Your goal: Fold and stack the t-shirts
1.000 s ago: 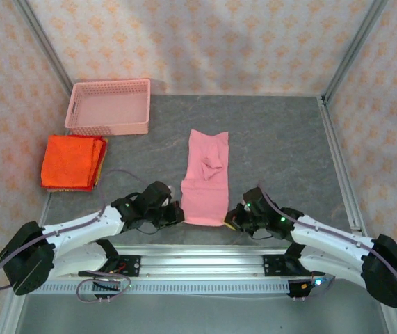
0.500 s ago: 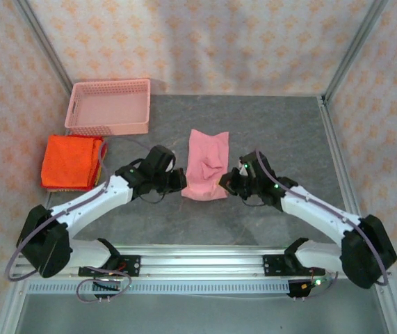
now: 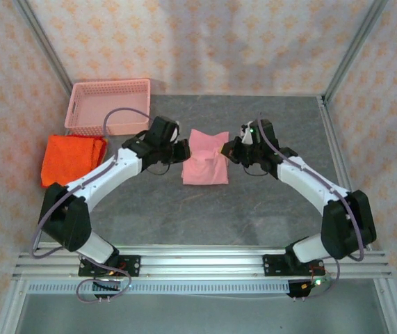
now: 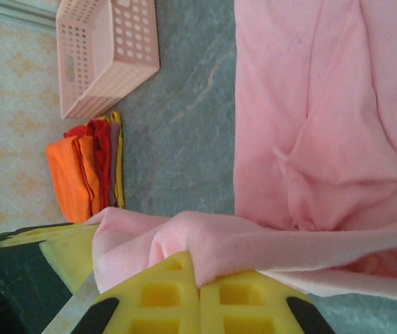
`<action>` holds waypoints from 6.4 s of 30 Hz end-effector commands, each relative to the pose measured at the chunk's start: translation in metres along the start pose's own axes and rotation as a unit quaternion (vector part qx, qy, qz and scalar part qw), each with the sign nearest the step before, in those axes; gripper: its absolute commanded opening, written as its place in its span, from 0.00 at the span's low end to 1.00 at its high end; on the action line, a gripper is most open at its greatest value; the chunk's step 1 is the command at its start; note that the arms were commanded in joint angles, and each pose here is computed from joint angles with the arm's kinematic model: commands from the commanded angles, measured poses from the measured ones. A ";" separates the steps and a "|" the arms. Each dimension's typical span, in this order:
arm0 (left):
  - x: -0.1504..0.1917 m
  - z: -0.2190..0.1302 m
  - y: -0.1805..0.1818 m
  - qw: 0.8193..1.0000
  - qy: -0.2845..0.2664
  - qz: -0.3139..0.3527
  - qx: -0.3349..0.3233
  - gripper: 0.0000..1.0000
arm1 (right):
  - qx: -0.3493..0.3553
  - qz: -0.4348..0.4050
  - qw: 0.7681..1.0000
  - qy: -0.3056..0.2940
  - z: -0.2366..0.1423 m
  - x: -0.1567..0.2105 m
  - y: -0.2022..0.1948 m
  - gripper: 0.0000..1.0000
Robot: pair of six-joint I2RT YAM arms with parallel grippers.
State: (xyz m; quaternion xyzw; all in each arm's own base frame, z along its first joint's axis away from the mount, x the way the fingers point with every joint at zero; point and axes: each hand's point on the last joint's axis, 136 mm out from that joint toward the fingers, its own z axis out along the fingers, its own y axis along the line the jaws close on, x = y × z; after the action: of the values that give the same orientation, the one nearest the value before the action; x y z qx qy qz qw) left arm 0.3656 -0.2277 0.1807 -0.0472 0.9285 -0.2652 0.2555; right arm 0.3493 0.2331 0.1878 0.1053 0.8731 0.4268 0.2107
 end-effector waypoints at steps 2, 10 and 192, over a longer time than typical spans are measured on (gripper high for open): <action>-0.027 0.003 -0.006 1.000 -0.009 0.028 -0.005 0.00 | -0.017 -0.033 0.999 -0.008 0.002 -0.025 0.011 0.00; -0.053 0.034 -0.012 0.999 0.004 0.033 -0.003 0.00 | -0.016 -0.014 0.999 -0.026 0.018 -0.062 -0.007 0.00; -0.047 -0.119 0.269 0.927 -0.128 -0.213 -0.281 1.00 | 0.028 -0.092 0.995 0.038 0.156 0.049 0.011 0.55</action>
State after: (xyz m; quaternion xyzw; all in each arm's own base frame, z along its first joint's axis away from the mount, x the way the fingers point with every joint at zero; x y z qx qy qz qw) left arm 0.3688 0.0790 0.1367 -0.4322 0.8469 -0.0902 0.2965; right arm 0.3657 0.3759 0.0703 0.0191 0.9073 0.3889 0.1587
